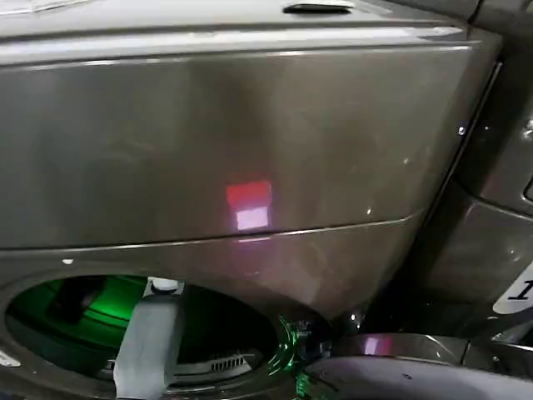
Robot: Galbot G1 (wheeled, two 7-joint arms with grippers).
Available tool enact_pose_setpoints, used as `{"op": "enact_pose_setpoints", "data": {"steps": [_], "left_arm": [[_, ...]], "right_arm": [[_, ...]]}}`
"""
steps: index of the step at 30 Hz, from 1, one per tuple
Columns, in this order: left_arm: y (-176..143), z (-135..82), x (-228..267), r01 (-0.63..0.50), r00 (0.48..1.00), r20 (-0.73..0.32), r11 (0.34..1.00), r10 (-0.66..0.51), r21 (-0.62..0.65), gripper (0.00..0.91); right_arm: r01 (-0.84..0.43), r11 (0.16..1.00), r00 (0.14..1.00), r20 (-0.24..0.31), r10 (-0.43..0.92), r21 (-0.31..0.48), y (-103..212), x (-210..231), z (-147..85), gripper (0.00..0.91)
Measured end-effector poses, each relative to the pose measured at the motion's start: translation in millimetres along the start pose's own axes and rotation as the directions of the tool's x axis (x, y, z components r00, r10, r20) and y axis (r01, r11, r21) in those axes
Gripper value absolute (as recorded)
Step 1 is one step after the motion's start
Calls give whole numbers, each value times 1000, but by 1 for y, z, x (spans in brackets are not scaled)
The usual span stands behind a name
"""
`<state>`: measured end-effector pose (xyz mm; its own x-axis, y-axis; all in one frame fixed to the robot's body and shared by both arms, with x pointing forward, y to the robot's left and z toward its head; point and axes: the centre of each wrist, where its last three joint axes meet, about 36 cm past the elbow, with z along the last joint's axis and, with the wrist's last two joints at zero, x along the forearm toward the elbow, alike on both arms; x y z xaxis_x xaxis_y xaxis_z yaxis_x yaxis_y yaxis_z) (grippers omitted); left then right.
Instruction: Grasp the clothes from the dryer.
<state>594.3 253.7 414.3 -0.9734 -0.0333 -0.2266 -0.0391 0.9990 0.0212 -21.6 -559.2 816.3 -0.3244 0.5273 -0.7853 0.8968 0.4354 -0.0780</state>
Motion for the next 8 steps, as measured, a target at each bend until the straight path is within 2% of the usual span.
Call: {"op": "enact_pose_setpoints", "data": {"steps": [8], "left_arm": [[-2, -4, -4, -7, 1000, 0, 1000, 7, -5, 0]], "right_arm": [[-6, 1000, 1000, -12, 6, 14, -4, 3, 2, 907]]}}
